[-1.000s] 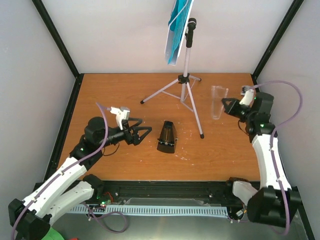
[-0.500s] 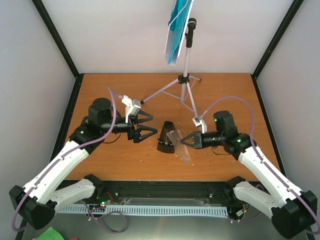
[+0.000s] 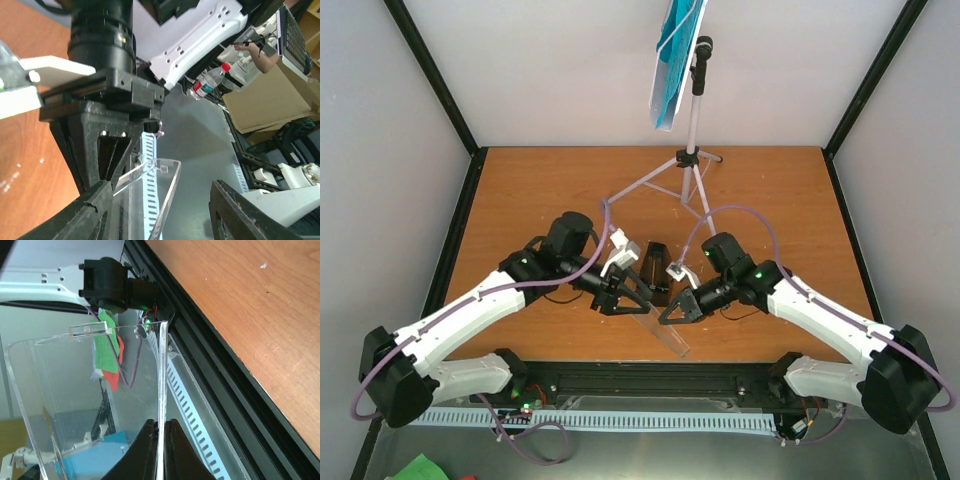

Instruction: Pack up the instrument practice props

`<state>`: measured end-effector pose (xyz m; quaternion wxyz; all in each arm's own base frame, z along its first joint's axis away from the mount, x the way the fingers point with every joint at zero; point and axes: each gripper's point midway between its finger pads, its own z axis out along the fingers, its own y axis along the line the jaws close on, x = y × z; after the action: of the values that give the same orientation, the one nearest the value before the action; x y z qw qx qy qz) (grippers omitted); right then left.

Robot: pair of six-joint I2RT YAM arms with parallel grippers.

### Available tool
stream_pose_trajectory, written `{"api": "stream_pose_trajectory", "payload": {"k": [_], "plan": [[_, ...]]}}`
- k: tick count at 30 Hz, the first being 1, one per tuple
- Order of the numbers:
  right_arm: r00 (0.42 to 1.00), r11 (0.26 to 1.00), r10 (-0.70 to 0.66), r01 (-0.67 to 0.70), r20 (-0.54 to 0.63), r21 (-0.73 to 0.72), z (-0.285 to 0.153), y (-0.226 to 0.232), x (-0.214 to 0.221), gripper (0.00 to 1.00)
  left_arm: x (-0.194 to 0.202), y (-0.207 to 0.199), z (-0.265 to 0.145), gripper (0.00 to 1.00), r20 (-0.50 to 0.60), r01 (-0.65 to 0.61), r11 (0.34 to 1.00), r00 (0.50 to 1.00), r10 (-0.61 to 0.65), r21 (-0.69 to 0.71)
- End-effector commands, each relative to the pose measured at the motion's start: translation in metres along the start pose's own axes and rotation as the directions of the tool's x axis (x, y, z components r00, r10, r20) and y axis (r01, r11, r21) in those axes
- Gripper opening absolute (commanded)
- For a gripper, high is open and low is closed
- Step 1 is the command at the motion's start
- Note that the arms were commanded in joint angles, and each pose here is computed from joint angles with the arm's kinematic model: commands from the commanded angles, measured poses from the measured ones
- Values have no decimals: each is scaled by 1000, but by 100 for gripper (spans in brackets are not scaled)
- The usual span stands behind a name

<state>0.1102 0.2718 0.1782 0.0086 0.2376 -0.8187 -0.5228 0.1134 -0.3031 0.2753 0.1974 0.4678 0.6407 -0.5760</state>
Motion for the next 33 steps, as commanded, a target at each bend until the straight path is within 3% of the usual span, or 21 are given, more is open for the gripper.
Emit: {"api": "stream_pose_trajectory", "payload": {"k": [1, 6, 10, 16, 33], "plan": [[997, 999, -34, 32, -75, -29, 4, 10, 9, 3, 26, -8, 11, 53, -85, 30, 998, 996, -25, 56], [991, 998, -44, 39, -126, -44, 10, 13, 18, 3, 41, -12, 24, 50, -146, 44, 997, 989, -34, 69], [988, 998, -46, 38, -151, -59, 12, 15, 23, 3, 46, -12, 30, 40, -175, 60, 995, 984, -44, 84], [982, 998, -52, 43, -183, -50, 10, 17, 28, 3, 58, -17, 41, 38, -233, 76, 992, 971, -50, 104], [975, 999, -29, 26, -221, -19, 11, 12, 32, 3, 69, -34, 50, 13, -284, 94, 980, 958, -40, 176]]}}
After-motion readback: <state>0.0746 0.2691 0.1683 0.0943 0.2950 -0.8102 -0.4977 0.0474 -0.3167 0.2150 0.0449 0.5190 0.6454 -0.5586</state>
